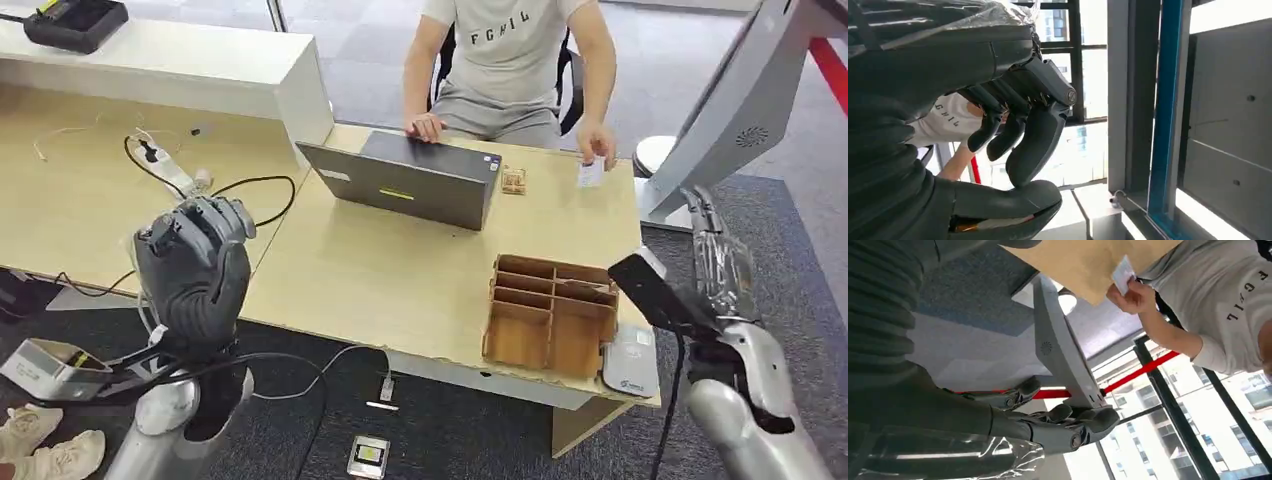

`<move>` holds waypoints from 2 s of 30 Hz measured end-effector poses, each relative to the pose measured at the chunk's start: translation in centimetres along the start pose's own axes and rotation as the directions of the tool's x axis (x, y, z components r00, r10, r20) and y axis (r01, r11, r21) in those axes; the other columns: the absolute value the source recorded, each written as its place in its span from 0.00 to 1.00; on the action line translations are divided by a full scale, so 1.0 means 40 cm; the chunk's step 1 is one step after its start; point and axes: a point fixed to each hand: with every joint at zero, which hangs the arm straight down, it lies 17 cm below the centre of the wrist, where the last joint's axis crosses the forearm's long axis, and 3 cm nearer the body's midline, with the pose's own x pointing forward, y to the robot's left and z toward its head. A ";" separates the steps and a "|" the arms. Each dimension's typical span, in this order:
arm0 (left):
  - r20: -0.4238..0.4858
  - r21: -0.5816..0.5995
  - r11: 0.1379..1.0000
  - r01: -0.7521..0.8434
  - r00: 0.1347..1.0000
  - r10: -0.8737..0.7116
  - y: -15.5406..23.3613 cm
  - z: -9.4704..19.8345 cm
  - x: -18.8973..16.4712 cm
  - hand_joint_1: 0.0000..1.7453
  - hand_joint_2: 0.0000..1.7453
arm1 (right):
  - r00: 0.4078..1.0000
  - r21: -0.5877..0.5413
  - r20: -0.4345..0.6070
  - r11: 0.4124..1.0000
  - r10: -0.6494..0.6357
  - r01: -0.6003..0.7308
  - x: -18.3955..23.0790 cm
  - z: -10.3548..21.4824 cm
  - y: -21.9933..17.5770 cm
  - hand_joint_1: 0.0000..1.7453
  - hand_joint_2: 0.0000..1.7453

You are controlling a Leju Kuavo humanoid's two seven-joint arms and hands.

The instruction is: Pass the card to the sensor for recognition and then transmit it.

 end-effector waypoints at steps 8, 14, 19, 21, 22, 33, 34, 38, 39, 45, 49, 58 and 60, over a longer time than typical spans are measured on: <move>-0.003 0.010 0.999 0.034 0.999 -0.034 0.007 0.008 -0.001 0.86 1.00 | 0.985 -0.091 0.094 0.984 -0.145 0.154 0.089 0.111 -0.107 0.00 1.00; -0.009 0.039 0.996 0.084 0.996 -0.083 0.031 0.021 0.010 0.85 1.00 | 0.966 -0.065 0.167 0.976 -0.195 0.208 0.153 0.143 -0.108 0.00 1.00; -0.008 0.042 0.995 0.086 0.996 -0.086 0.034 0.024 0.018 0.85 1.00 | 0.957 -0.041 0.195 0.973 -0.214 0.226 0.180 0.149 -0.091 0.00 1.00; -0.008 0.042 0.995 0.086 0.996 -0.086 0.034 0.024 0.018 0.85 1.00 | 0.955 -0.033 0.199 0.973 -0.219 0.230 0.188 0.151 -0.085 0.00 1.00; -0.007 0.042 0.995 0.086 0.996 -0.086 0.034 0.024 0.018 0.86 1.00 | 0.955 -0.030 0.200 0.972 -0.221 0.231 0.191 0.151 -0.083 0.00 1.00; -0.005 0.037 0.996 0.087 0.996 -0.087 0.032 0.023 0.019 0.86 1.00 | 0.955 0.017 0.203 0.976 -0.216 0.217 0.198 0.126 -0.046 0.00 1.00; -0.004 0.039 0.995 0.089 0.996 -0.089 0.032 0.022 0.020 0.86 1.00 | 0.956 0.023 0.203 0.977 -0.212 0.212 0.196 0.121 -0.042 0.00 1.00; 0.001 0.042 0.995 0.090 0.996 -0.090 0.033 0.020 0.025 0.86 1.00 | 0.960 0.031 0.197 0.980 -0.200 0.198 0.184 0.102 -0.029 0.00 1.00; 0.002 0.043 0.995 0.091 0.996 -0.092 0.033 0.020 0.025 0.86 1.00 | 0.961 0.037 0.193 0.981 -0.196 0.192 0.180 0.100 -0.022 0.00 1.00; 0.004 0.042 0.995 0.093 0.996 -0.093 0.032 0.020 0.027 0.87 1.00 | 0.975 0.080 0.154 0.986 -0.157 0.147 0.141 0.091 0.030 0.00 1.00; 0.005 0.033 0.996 0.079 0.997 -0.079 0.027 0.017 0.027 0.86 1.00 | 0.986 0.110 0.112 0.988 -0.122 0.110 0.101 0.091 0.071 0.00 1.00; 0.008 0.008 0.999 0.054 0.999 -0.054 0.014 0.008 0.026 0.86 1.00 | 0.999 0.184 0.040 0.983 -0.029 0.021 0.011 0.110 0.160 0.00 1.00; 0.008 0.007 0.999 0.053 0.999 -0.053 0.013 0.008 0.026 0.86 1.00 | 1.000 0.191 0.022 0.982 -0.013 0.009 -0.012 0.113 0.173 0.00 1.00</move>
